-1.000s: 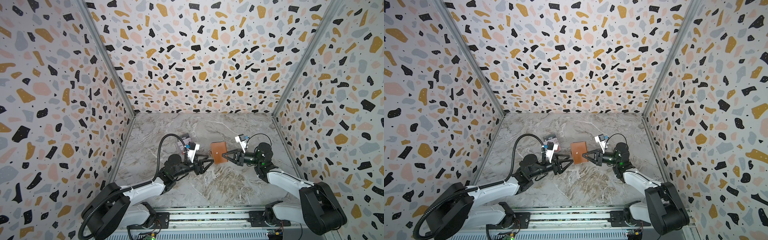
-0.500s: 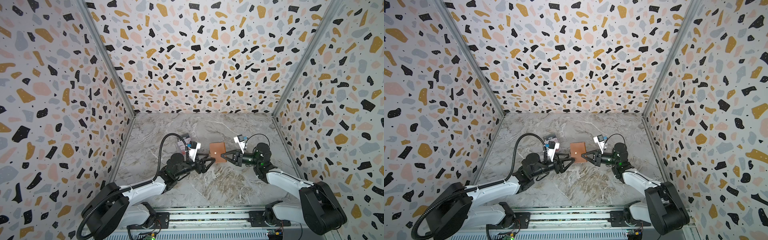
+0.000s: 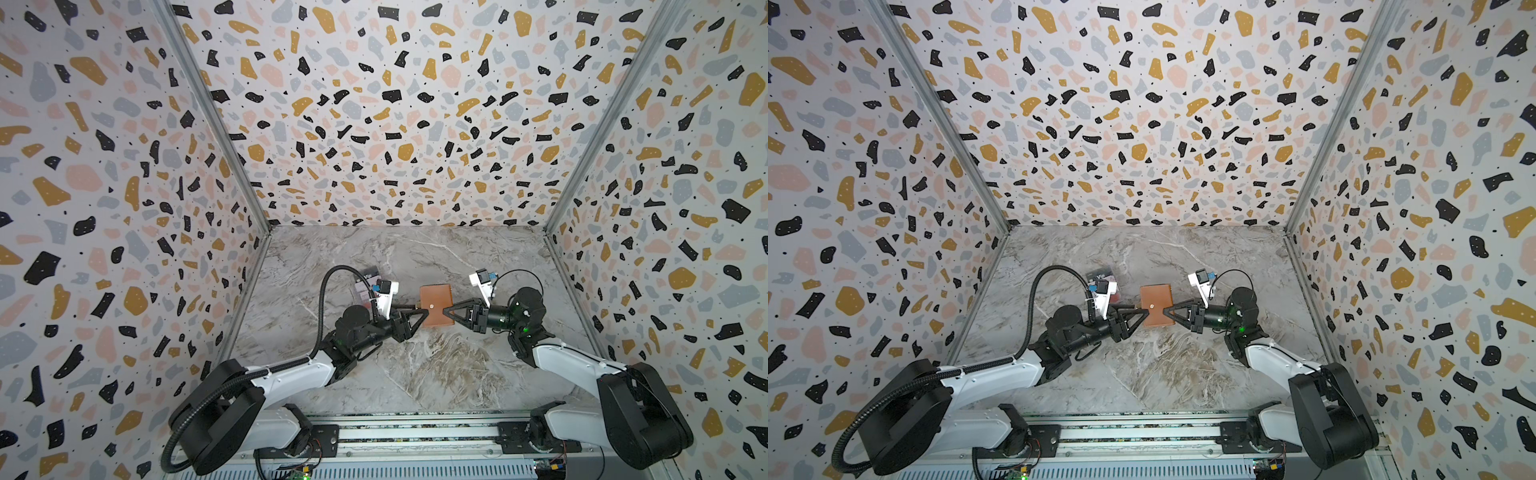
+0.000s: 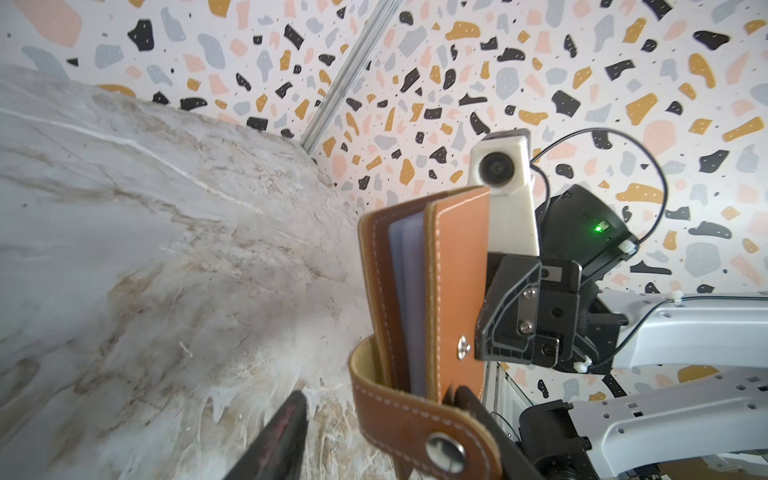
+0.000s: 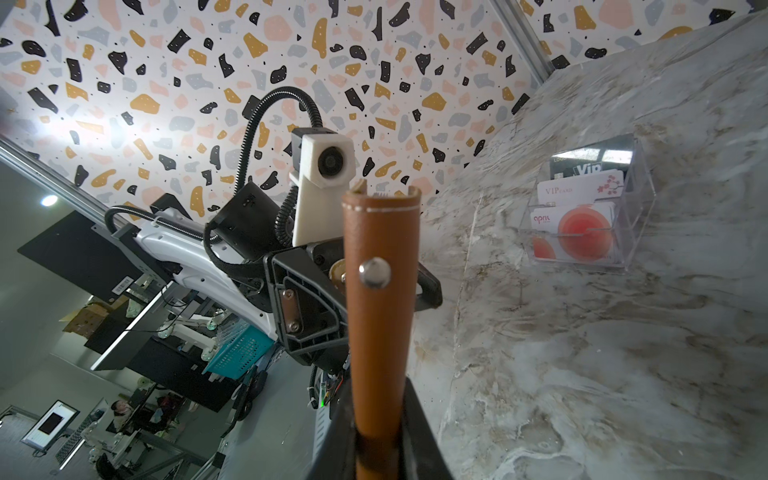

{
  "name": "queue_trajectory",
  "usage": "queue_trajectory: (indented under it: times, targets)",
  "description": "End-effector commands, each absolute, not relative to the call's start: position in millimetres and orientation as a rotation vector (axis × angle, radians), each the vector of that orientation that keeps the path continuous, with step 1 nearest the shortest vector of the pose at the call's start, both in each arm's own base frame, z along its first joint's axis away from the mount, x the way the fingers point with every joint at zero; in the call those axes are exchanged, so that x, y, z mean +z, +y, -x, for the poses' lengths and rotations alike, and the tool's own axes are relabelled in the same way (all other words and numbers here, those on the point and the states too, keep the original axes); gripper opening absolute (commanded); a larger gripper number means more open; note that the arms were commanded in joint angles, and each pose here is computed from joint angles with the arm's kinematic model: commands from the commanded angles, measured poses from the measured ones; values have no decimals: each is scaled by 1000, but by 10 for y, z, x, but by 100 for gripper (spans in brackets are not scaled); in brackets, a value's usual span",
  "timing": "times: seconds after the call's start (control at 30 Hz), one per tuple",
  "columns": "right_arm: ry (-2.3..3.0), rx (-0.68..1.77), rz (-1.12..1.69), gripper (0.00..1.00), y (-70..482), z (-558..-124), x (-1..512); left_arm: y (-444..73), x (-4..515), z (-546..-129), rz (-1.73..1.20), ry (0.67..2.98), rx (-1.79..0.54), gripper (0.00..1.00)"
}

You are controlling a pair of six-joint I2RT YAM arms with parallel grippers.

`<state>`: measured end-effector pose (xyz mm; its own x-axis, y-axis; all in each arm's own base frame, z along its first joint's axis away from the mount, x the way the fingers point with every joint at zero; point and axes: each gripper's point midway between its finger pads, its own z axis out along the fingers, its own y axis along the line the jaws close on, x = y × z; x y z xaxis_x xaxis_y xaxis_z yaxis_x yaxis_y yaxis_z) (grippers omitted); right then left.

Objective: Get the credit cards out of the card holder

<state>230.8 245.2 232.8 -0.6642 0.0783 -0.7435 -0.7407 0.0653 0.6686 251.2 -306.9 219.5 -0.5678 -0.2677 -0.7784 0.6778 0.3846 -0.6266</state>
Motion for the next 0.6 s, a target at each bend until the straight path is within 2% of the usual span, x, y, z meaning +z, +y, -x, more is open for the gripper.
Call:
queue_trajectory:
  times: [0.0,0.1,0.57]
  targets:
    - [1628,1702,750,2,2439,-2176,2494,-3043,2443,-2479,-338,1629,-1419,49]
    - [1608,1717,754,2,2414,-2151,2535,-3013,2522,-2464,-326,1589,-1464,43]
    - [1529,1767,757,2,2385,-2083,2716,-2914,2645,-2344,-325,1503,-1546,40]
